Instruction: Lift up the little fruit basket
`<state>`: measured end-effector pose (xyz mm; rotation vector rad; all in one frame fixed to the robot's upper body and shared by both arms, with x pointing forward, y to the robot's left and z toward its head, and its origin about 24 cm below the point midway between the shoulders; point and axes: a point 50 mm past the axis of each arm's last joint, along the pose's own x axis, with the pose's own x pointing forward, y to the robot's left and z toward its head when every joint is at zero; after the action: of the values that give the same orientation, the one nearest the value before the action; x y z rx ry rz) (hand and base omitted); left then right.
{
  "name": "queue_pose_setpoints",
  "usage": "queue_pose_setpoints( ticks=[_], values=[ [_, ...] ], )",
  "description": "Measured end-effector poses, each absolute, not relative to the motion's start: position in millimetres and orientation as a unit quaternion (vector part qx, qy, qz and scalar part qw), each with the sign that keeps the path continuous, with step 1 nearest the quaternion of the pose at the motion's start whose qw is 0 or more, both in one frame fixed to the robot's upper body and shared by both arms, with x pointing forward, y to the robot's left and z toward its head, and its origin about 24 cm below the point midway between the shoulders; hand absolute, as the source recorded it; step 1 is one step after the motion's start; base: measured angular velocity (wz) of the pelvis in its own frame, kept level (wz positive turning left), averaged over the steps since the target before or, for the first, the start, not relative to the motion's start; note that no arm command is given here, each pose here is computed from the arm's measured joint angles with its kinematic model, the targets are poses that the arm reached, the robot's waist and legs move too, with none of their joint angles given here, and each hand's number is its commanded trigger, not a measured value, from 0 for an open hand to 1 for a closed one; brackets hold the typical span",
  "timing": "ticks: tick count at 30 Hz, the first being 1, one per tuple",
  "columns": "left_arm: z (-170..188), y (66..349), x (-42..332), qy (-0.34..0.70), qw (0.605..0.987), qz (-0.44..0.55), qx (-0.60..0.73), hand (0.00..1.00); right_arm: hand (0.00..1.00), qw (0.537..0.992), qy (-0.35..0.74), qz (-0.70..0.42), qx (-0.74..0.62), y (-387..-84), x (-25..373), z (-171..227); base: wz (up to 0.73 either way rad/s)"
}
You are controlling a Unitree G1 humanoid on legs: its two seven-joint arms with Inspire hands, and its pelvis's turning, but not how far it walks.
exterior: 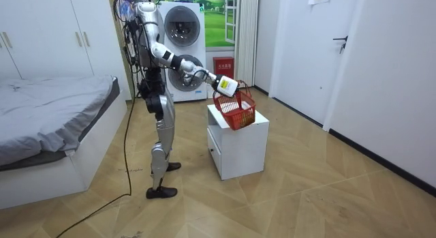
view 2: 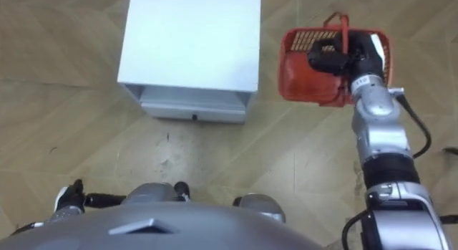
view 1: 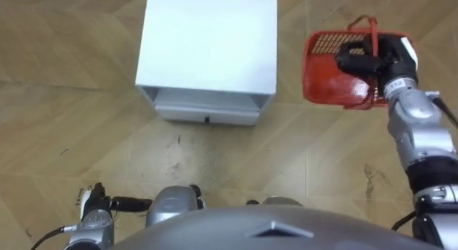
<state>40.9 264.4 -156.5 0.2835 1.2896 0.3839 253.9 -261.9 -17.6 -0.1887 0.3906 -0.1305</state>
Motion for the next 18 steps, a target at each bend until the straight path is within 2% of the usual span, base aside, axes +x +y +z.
queue_pose_setpoints(
  ticks=[6, 18],
  values=[
    [-156, 267, 37, 0.597, 0.773, 0.181, 0.113, 0.00, 1.00, 0.983, 0.141, -0.012, -0.116, -247, 266, 9, 0.00],
    [-157, 266, 37, 0.603, 0.775, 0.154, 0.111, 0.00, 1.00, 0.983, 0.117, 0.062, -0.131, -219, 271, 19, 0.01]
  ],
)
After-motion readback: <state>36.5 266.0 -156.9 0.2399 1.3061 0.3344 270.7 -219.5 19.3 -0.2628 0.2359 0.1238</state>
